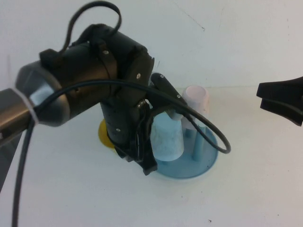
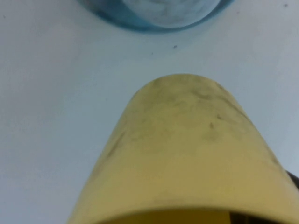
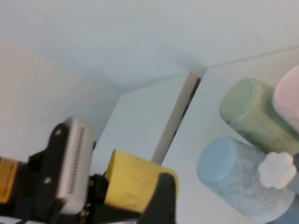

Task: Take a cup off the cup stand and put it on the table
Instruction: Place the cup on the table

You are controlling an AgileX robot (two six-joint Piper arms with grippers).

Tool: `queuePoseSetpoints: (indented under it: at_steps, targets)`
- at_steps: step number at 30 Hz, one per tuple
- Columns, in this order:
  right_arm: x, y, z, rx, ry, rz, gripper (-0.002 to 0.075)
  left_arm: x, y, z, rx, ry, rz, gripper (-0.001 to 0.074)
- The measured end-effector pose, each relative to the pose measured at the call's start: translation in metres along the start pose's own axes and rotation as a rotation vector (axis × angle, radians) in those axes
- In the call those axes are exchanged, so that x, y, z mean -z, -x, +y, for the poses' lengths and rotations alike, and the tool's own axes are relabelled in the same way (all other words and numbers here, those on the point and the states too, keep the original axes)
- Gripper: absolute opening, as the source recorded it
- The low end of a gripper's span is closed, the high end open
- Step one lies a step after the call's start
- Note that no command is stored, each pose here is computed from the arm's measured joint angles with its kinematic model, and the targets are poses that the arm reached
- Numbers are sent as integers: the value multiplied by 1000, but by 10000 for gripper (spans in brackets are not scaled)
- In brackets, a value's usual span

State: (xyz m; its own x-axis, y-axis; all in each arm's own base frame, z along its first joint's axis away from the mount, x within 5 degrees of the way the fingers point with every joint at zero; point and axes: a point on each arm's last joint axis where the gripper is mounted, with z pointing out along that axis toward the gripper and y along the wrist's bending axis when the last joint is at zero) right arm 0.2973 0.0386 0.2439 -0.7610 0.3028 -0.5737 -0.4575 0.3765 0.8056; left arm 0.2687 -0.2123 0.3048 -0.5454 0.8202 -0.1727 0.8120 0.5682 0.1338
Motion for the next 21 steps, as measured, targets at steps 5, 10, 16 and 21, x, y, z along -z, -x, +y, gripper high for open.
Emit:
queuePoseSetpoints:
  at_steps: [5, 10, 16, 21]
  targets:
    - [0, -2, 0, 7, -5, 18, 690, -37, -1, 29, 46, 48, 118, 26]
    - [0, -3, -1, 11, -7, 29, 690, -67, -8, 54, 91, 45, 201, 26]
    - [0, -3, -1, 13, -9, 35, 683, -89, -9, 61, 66, 29, 254, 25]
    - [0, -3, -1, 13, -9, 35, 680, -109, -6, 61, 46, 12, 277, 25]
